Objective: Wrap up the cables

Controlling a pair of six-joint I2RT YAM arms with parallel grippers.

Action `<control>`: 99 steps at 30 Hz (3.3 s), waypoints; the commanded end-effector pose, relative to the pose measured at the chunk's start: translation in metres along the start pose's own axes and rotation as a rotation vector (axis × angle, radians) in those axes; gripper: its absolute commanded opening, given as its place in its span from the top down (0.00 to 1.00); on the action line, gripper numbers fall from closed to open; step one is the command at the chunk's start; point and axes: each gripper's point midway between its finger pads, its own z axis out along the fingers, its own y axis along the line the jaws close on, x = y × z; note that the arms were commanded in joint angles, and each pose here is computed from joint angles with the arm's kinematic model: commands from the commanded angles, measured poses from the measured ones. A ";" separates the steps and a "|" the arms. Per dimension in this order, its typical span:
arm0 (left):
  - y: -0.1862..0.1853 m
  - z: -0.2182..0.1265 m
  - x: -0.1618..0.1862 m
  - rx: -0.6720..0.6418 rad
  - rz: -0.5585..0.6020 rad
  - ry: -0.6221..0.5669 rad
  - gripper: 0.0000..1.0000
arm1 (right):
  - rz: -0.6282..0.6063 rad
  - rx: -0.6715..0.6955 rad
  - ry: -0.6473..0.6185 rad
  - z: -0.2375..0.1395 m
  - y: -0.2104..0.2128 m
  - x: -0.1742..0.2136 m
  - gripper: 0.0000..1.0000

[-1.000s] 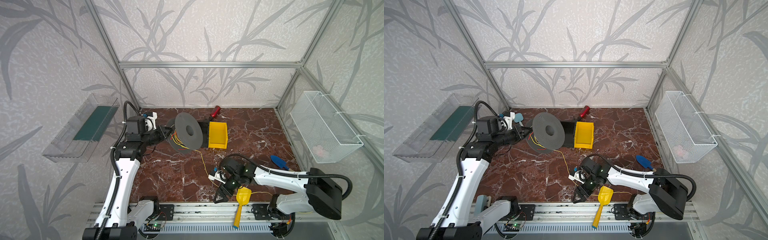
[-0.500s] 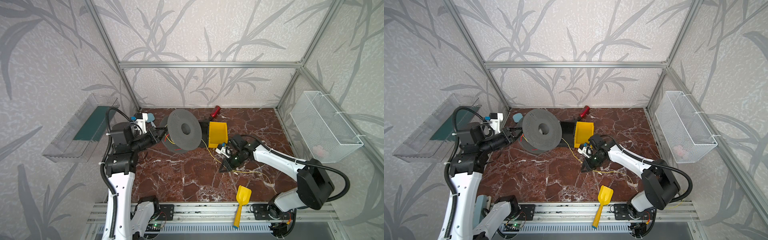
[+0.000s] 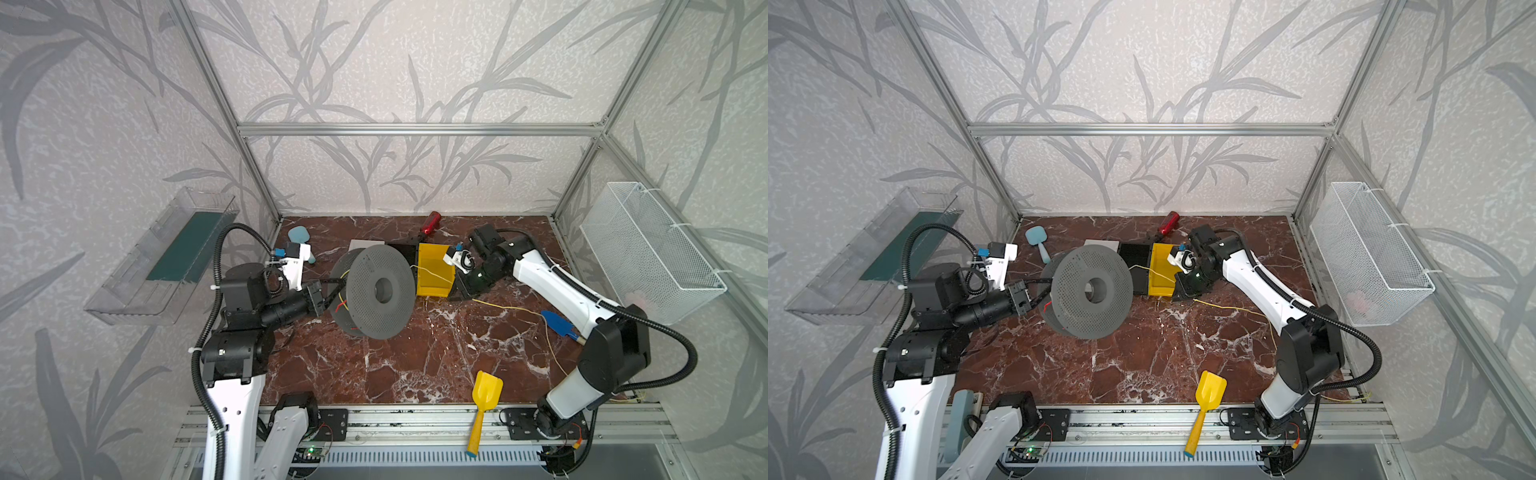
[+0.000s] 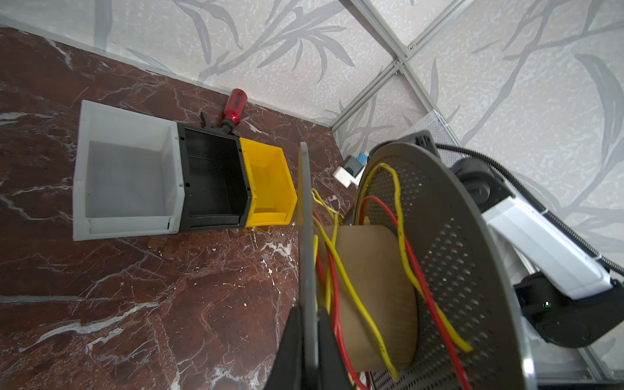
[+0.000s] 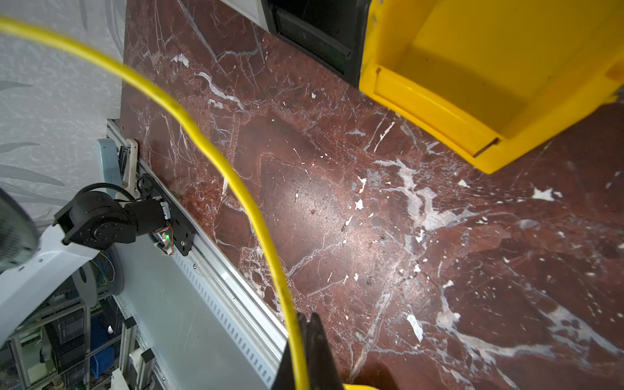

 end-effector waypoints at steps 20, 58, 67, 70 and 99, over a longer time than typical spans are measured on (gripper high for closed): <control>0.041 0.093 0.056 -0.694 0.388 0.326 1.00 | -0.228 -0.355 -0.117 -0.091 0.176 -0.069 1.00; 0.011 0.068 -0.086 -0.490 -0.299 -0.248 1.00 | -0.212 -0.428 0.058 0.055 0.143 0.164 0.72; 0.006 0.047 -0.117 -0.338 -0.308 -0.243 1.00 | -0.159 -0.277 0.140 0.063 0.098 0.199 1.00; -0.013 0.040 -0.130 -0.114 -0.317 -0.193 1.00 | -0.120 -0.228 0.144 0.070 0.077 0.198 1.00; 0.000 0.006 0.077 -0.049 0.068 0.312 1.00 | 0.075 -0.131 -0.025 -0.001 0.010 -0.046 1.00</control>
